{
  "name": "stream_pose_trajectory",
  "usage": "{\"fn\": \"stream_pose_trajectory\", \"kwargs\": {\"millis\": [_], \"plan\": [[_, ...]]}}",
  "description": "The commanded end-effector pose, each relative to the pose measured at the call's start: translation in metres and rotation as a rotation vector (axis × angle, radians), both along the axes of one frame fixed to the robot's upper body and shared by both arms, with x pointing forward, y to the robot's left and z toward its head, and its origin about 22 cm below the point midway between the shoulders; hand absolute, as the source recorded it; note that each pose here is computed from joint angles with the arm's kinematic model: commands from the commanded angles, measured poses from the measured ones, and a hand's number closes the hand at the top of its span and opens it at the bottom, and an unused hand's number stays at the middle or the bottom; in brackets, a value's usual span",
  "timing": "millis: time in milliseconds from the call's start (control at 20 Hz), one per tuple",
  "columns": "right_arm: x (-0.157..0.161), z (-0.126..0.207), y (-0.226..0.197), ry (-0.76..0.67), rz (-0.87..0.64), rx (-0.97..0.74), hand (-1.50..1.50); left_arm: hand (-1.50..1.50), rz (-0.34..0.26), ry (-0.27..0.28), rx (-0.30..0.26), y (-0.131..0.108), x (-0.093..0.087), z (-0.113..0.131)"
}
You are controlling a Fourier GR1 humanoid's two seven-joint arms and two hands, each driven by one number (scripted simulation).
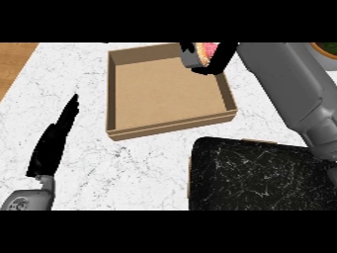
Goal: Pick the cupcake from the tray and place it in the cardboard box
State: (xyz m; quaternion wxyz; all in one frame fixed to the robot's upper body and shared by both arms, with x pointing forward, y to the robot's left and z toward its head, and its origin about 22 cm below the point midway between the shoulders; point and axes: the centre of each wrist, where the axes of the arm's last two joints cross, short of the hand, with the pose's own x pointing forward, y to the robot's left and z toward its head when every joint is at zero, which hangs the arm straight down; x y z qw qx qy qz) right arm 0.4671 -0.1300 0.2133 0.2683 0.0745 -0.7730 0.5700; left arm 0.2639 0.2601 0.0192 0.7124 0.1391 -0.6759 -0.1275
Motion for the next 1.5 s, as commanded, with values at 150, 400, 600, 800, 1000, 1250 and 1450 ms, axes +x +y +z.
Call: {"fn": "stream_pose_trajectory", "kwargs": {"millis": [150,400,600,800,1000,1250,1450], "plan": [[-0.007,-0.031,0.067,0.063,0.119,-0.126,1.50,0.00,0.020,-0.002,-0.002,-0.002,-0.007,-0.002],[-0.019,-0.064,0.098,0.043,0.105,-0.197,1.50,0.00,0.030,-0.003,0.006,0.004,-0.004,0.002],[-0.018,-0.091,0.084,0.146,0.060,-0.235,-1.50,0.00,0.021,-0.006,0.005,0.010,-0.008,-0.009],[-0.016,-0.079,0.089,0.156,0.065,-0.198,-1.50,0.00,-0.001,-0.014,0.013,0.006,0.005,0.007],[-0.018,-0.094,0.081,0.277,0.043,-0.071,-1.50,0.00,-0.010,0.008,-0.008,-0.007,-0.007,-0.012],[-0.011,-0.074,0.082,0.445,-0.031,0.172,-1.50,0.00,-0.009,-0.010,0.010,-0.004,-0.001,0.000],[-0.007,-0.070,0.074,0.567,-0.035,0.293,-1.50,0.00,0.001,-0.015,0.001,-0.002,0.004,0.005]]}}
